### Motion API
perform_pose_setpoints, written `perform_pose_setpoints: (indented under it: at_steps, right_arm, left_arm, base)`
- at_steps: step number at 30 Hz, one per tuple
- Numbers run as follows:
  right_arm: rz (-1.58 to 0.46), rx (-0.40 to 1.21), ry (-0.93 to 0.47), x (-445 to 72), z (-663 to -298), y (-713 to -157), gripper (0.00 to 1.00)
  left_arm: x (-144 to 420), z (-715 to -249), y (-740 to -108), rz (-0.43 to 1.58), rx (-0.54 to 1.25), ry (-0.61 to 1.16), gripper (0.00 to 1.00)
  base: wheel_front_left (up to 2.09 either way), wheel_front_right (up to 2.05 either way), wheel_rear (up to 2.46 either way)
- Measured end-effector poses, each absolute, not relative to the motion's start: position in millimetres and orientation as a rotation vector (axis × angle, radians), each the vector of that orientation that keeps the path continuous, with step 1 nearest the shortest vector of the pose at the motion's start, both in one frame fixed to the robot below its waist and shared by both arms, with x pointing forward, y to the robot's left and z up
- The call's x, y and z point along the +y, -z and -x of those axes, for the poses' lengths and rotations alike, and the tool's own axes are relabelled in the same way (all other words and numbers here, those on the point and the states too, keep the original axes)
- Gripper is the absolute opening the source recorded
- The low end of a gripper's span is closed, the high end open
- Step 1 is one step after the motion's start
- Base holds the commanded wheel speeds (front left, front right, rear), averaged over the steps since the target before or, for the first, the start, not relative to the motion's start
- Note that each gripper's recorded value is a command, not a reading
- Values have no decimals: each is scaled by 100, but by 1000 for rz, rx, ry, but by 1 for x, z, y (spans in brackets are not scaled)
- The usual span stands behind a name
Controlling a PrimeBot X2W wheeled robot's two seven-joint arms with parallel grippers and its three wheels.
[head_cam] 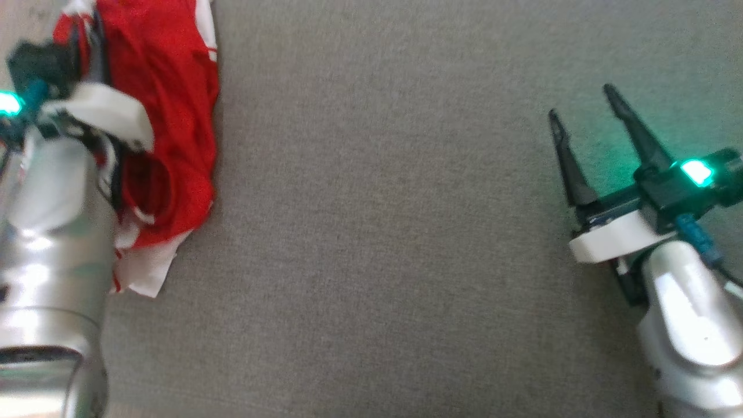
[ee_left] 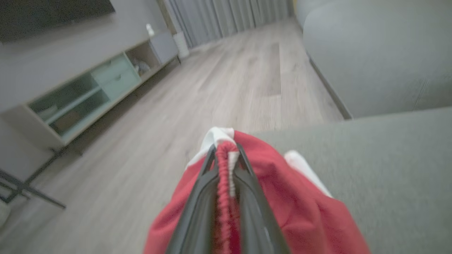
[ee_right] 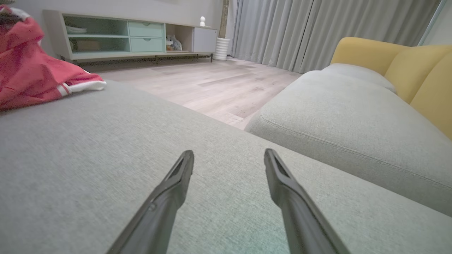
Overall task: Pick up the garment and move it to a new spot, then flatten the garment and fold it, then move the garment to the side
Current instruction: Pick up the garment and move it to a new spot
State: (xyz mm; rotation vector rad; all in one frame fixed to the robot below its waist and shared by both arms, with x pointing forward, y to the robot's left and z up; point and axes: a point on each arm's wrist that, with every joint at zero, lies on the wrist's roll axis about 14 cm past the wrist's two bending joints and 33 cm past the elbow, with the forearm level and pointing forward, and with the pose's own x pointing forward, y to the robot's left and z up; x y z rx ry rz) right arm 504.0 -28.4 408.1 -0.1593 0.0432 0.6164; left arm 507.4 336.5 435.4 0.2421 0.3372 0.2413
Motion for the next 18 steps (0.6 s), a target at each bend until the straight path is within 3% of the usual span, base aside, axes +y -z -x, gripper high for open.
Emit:
perform_pose_setpoints:
  at_steps: [9,18]
  right_arm:
    - [102,-28,-526,-39,-474,-464,100]
    - [86,-44,-290,-116,-428,-493,100]
  left_arm:
    - [290,-555,-610,-378,-96,-70,0]
    - [130,-568,-719,-372,-381,281,0]
  base:
    - [0,0,0]
    - [0,0,0]
